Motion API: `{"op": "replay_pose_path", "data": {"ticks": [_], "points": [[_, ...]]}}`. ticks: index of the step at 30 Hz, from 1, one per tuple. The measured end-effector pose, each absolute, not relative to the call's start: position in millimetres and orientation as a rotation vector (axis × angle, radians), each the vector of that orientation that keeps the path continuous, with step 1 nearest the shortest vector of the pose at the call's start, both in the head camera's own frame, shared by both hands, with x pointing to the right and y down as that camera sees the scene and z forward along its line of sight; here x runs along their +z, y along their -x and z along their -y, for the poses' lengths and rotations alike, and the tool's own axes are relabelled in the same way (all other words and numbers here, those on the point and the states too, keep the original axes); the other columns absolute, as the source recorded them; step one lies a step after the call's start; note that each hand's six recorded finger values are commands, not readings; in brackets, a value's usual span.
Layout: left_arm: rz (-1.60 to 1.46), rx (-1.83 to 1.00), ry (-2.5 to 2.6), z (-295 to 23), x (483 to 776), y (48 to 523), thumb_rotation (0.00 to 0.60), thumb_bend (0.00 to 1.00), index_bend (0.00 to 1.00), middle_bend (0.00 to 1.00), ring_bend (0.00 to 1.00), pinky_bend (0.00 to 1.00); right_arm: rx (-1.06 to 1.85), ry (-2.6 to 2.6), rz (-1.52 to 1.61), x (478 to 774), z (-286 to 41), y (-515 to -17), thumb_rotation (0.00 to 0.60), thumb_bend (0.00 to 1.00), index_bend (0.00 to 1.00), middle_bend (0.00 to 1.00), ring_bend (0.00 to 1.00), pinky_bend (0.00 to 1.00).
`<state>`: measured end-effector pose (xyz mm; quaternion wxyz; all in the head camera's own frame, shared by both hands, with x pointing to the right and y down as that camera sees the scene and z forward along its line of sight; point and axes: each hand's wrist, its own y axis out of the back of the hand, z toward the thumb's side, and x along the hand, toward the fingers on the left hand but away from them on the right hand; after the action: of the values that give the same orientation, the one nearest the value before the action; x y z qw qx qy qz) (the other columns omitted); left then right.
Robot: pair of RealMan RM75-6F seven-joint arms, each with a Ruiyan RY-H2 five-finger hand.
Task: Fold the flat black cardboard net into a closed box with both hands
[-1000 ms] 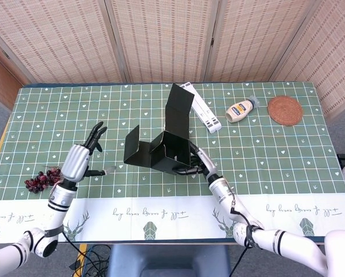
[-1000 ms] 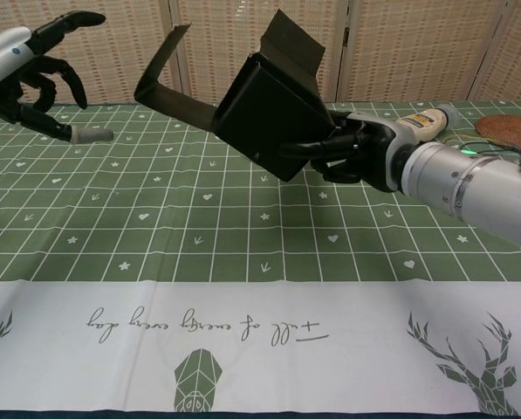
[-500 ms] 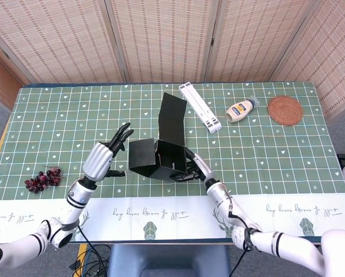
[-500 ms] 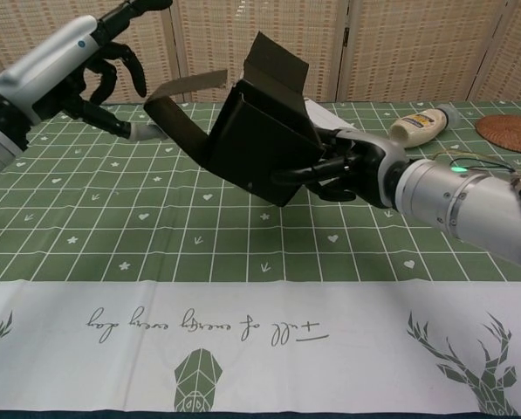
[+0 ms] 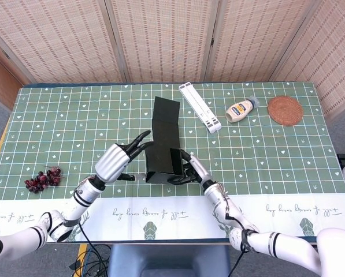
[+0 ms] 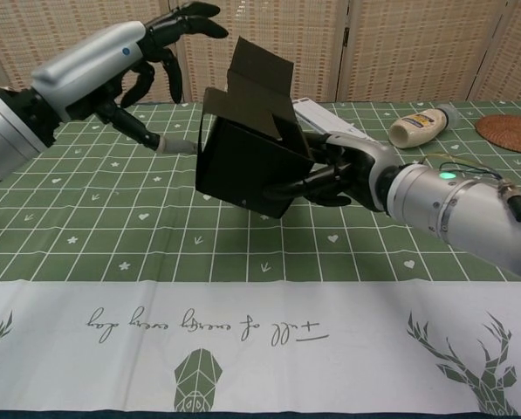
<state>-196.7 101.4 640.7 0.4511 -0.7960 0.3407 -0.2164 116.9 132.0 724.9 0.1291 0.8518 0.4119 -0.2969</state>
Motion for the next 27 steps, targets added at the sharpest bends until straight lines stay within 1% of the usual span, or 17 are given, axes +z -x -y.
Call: {"op": "replay_pose_path", "data": {"ticks": [1, 5, 14, 23, 27], "points": [[-0.826, -0.534, 1.961, -101.3, 641.0, 196.0, 0.600, 0.07, 0.24, 0.12, 0.51, 0.81, -0.867, -2.482, -1.195, 725.0, -131.9, -116.4, 0.600, 0.05, 0.33, 0.44, 0.78, 1.00], [-0.720, -0.527, 1.937, -102.1, 642.2, 192.8, 0.600, 0.07, 0.29, 0.16, 0.52, 0.81, -0.893, -2.521, -1.178, 725.7, -131.4, -113.0, 0.600, 0.05, 0.33, 0.44, 0.78, 1.00], [-0.514, -0.547, 1.927, -107.7, 650.8, 189.7, 0.600, 0.07, 0.31, 0.18, 0.52, 0.81, -0.955, -2.594, -1.133, 730.8, -134.5, -103.9, 0.600, 0.05, 0.33, 0.44, 0.78, 1.00], [-0.381, -0.567, 1.947, -117.9, 663.1, 187.7, 0.600, 0.07, 0.35, 0.24, 0.53, 0.81, -0.984, -2.624, -1.116, 736.5, -138.1, -99.1, 0.600, 0.05, 0.33, 0.44, 0.78, 1.00], [-0.331, -0.574, 1.957, -121.0, 668.8, 185.9, 0.600, 0.10, 0.36, 0.26, 0.53, 0.81, -0.984, -2.635, -1.109, 737.4, -139.6, -97.1, 0.600, 0.05, 0.33, 0.44, 0.78, 1.00]]}}
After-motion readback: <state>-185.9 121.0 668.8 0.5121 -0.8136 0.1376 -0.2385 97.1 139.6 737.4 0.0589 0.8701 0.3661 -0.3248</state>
